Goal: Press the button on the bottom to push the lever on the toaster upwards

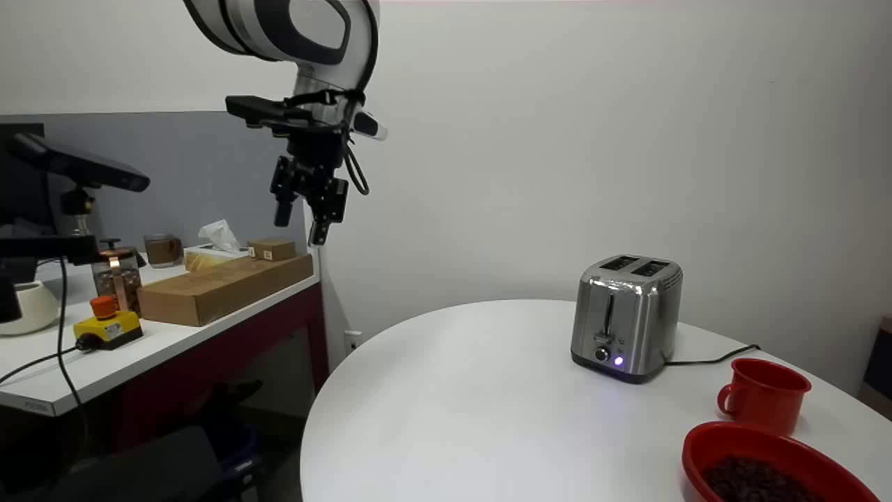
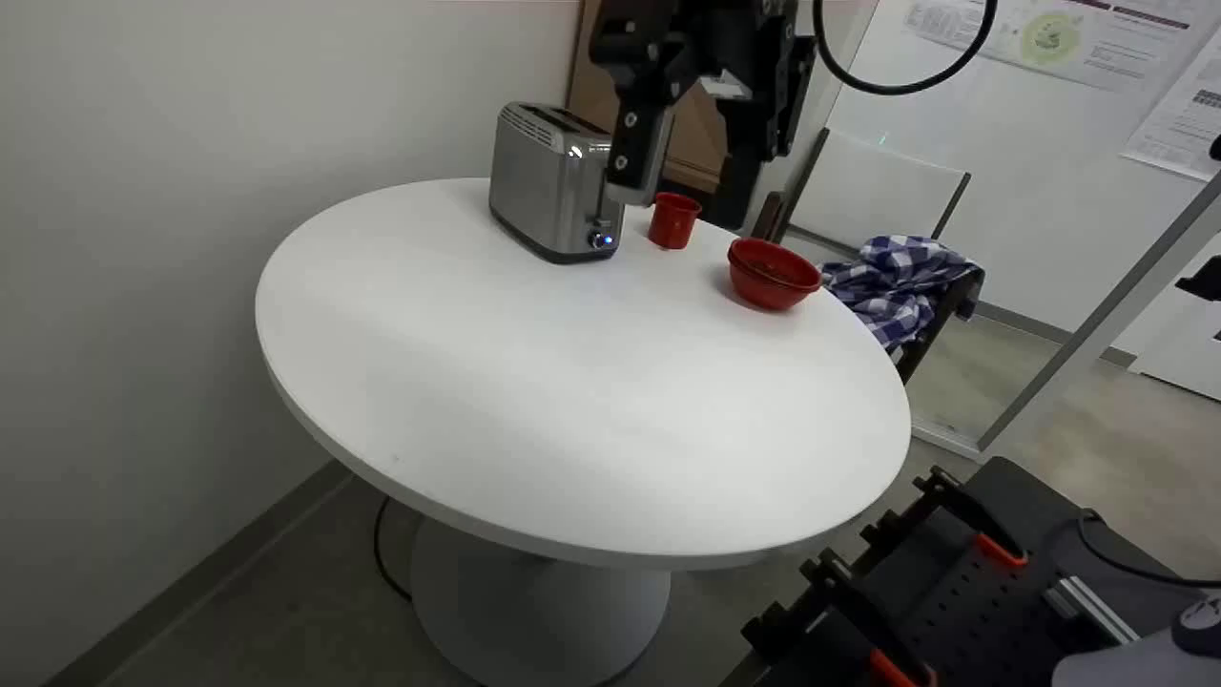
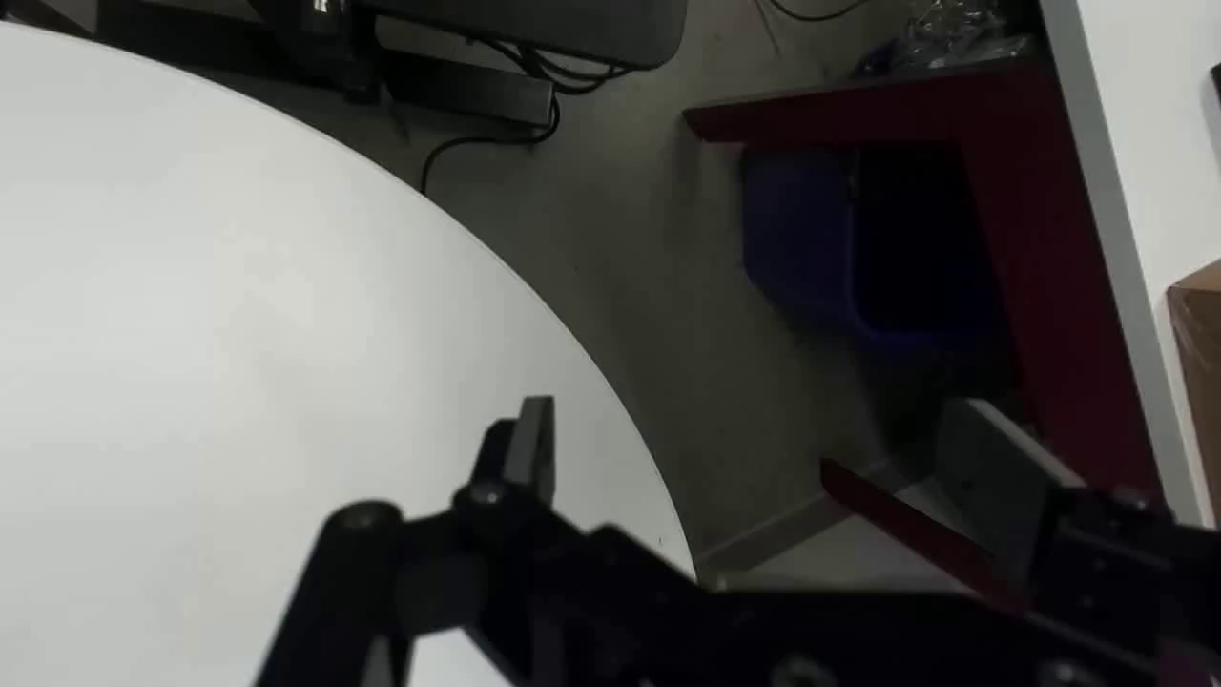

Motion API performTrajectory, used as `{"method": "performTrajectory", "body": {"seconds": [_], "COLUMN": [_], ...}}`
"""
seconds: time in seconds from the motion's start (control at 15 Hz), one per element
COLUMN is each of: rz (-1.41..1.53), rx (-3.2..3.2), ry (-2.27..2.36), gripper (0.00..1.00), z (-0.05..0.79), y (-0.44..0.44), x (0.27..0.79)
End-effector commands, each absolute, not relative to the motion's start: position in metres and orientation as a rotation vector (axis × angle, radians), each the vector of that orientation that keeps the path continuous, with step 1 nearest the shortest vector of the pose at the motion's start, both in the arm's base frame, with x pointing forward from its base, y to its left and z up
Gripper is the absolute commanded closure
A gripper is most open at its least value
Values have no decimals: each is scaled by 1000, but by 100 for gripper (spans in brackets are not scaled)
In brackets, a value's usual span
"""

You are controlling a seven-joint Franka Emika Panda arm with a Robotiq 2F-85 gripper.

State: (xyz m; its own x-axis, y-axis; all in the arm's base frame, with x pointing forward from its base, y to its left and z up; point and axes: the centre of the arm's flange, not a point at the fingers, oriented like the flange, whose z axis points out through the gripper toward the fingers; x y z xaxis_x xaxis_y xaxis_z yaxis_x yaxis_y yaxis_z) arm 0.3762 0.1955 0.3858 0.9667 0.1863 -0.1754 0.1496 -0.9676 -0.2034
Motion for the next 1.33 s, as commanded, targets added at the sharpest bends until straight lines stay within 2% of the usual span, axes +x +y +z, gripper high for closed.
{"method": "performTrajectory", "body": {"seconds": [0.0, 0.4, 0.8, 1.27], "rz": [287, 432, 386, 434], "rx": [-2927, -2923, -2982, -3198], "ry": [-253, -331, -245, -246], "gripper": [0, 0, 0, 0], "z": [386, 379, 383, 329], "y": [196, 154, 75, 12], "x": [376, 421, 488, 551]}}
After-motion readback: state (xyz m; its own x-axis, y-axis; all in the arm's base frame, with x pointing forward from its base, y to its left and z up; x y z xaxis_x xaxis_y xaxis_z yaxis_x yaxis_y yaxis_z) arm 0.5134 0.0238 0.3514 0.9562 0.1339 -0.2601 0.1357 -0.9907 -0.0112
